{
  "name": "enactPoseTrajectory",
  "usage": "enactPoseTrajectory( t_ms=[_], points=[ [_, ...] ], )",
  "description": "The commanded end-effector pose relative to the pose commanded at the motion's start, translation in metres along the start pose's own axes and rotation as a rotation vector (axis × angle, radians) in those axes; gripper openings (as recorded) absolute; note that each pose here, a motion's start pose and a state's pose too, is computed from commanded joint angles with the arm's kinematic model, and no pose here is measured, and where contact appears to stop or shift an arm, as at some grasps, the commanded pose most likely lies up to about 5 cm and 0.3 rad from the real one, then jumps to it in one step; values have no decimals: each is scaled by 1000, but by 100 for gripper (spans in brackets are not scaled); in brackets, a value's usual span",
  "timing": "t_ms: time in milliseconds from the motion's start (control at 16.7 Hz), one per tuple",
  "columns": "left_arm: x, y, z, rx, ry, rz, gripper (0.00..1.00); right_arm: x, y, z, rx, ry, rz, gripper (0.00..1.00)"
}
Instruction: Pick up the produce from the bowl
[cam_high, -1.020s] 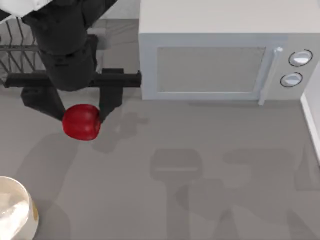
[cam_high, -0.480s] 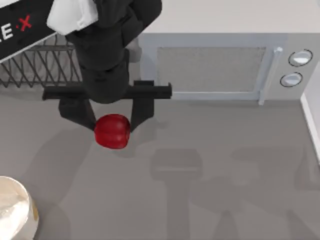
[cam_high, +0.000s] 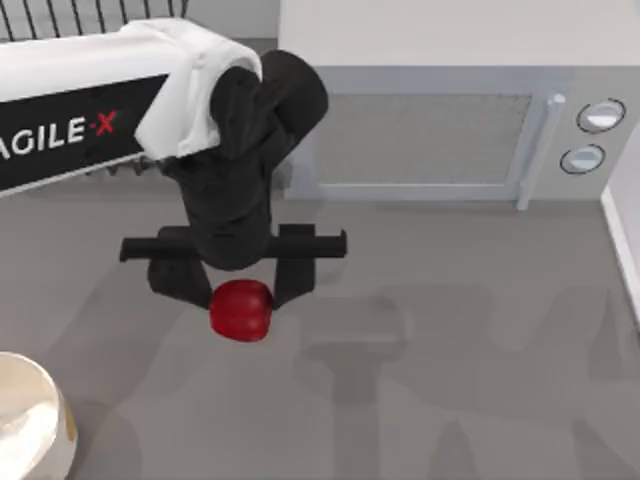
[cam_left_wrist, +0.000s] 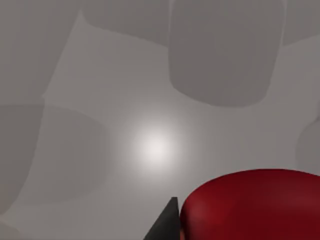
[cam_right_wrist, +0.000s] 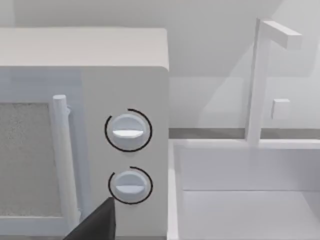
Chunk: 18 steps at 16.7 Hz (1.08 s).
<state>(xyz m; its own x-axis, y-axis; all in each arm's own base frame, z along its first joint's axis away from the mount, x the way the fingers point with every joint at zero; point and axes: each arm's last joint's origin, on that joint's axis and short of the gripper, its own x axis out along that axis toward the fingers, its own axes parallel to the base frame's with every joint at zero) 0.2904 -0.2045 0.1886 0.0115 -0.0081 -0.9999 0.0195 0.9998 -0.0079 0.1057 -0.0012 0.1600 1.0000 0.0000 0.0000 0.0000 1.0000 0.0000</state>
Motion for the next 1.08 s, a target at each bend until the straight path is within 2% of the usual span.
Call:
enactPoseTrajectory(
  t_ms=[180, 480, 1080],
  points=[
    [27, 3, -4, 0, 10, 7, 0, 0, 0, 0, 0, 0, 0, 100],
    [29, 3, -5, 1, 12, 8, 0, 0, 0, 0, 0, 0, 0, 100],
    [29, 3, -5, 1, 12, 8, 75, 0, 0, 0, 0, 0, 0, 100]
  ],
)
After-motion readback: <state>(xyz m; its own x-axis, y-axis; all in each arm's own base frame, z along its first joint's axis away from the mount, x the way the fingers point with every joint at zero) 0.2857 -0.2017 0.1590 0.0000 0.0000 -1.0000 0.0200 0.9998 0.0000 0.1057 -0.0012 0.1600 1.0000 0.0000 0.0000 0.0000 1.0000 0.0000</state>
